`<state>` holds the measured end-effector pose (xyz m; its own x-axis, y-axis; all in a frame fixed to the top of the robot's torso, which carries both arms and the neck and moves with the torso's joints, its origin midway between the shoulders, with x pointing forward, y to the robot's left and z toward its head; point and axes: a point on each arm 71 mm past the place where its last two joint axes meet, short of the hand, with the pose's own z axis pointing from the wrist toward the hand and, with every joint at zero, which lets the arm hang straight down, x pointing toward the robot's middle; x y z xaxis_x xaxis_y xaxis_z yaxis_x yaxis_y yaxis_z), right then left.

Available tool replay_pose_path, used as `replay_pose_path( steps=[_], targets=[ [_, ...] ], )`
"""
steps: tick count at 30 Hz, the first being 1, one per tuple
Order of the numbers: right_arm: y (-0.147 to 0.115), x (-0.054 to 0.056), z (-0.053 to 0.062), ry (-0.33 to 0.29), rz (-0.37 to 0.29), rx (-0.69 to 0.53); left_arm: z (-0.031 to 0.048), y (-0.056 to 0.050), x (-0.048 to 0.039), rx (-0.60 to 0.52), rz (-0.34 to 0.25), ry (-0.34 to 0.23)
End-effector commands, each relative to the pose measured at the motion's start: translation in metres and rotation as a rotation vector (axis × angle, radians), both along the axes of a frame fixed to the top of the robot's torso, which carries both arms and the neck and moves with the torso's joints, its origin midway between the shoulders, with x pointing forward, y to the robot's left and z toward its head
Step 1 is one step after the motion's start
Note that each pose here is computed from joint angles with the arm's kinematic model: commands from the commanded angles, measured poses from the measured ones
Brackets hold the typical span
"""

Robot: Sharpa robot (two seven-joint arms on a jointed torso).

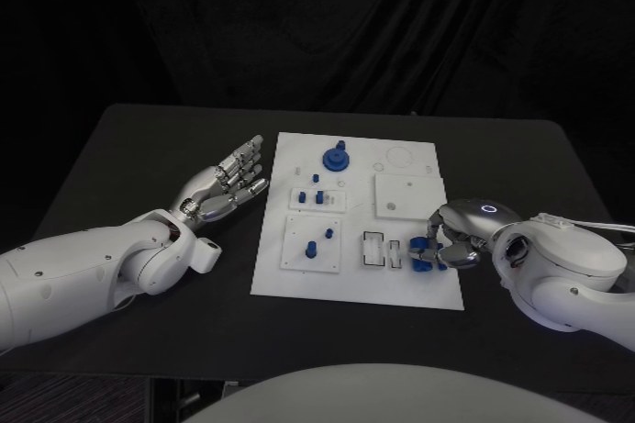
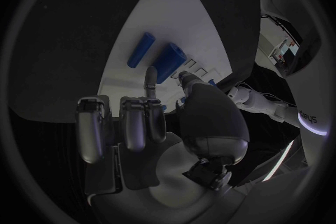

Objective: Assemble the parts on the task board

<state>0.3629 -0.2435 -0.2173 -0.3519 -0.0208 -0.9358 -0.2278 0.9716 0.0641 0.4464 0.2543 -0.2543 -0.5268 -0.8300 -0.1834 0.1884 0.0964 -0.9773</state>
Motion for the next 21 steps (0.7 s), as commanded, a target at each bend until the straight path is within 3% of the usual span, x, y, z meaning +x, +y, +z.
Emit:
replay_pose_path(
  steps=[1, 21],
  targets=[
    [-0.001, 0.0, -0.003, -0.003, -0.005, -0.04, 0.0112, -0.003, -0.0041, -0.099, -0.052, -0.135],
    [0.005, 0.006, -0.013, 0.029, 0.021, -0.066, 0.0083, -0.004, -0.0038, -0.098, -0.063, -0.113]
  ],
)
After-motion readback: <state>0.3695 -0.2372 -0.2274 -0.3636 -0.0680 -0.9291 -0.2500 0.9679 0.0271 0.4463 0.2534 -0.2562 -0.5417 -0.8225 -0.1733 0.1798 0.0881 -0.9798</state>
